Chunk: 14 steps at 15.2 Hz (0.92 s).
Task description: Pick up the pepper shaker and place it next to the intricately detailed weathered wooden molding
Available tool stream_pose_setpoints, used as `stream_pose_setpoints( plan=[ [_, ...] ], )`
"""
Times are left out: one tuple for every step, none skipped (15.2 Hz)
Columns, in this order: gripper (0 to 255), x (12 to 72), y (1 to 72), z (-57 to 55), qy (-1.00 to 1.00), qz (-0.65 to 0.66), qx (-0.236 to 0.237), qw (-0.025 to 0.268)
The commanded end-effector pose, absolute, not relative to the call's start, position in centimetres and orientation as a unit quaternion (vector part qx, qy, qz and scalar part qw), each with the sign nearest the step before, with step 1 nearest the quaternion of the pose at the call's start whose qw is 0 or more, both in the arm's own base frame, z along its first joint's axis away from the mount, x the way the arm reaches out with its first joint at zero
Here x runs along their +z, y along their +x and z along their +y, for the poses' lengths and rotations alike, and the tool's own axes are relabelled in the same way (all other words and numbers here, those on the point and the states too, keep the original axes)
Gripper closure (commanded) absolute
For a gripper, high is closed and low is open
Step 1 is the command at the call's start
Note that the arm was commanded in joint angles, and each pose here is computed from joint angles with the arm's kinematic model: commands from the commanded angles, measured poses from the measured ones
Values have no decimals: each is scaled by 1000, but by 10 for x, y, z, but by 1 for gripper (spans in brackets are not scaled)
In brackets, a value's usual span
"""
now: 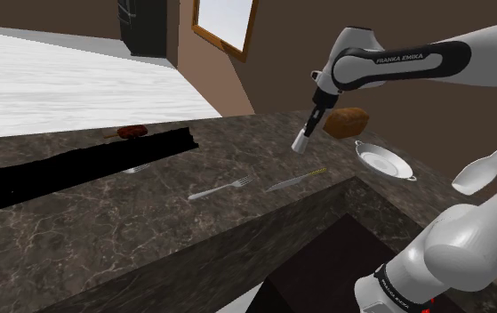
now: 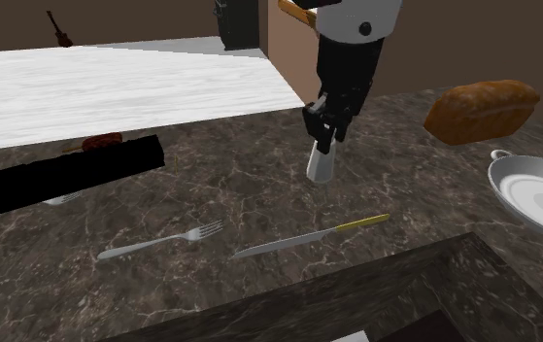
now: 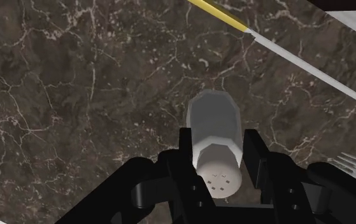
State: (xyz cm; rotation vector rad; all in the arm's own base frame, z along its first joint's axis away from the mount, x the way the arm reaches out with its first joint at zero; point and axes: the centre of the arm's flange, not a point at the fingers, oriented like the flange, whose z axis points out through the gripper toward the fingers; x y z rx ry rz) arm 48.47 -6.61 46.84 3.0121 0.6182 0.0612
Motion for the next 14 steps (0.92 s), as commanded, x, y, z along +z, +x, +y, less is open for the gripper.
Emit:
stream_pose_setpoints(
  plan=[
    [255,479,484,-66,979,201,20,33],
    [255,484,484,-66,979,201,20,33],
    [255,490,484,-66,979,201,20,33],
    [255,495,484,-66,979,201,20,33],
    [255,500,484,-66,979,201,20,33],
    [255,506,484,-66,979,201,20,33],
    [255,511,484,-66,979,201,20,33],
    [255,516,484,-66,979,201,20,33],
    [255,521,484,-66,979,201,20,33],
    [255,527,484,-66,979,201,20,33],
    [255,532,484,-66,979,201,20,33],
    [255,537,484,-66,979,201,20,33],
    [255,543,484,-66,979,201,20,33],
    [255,543,484,-66,979,201,20,33]
  ],
)
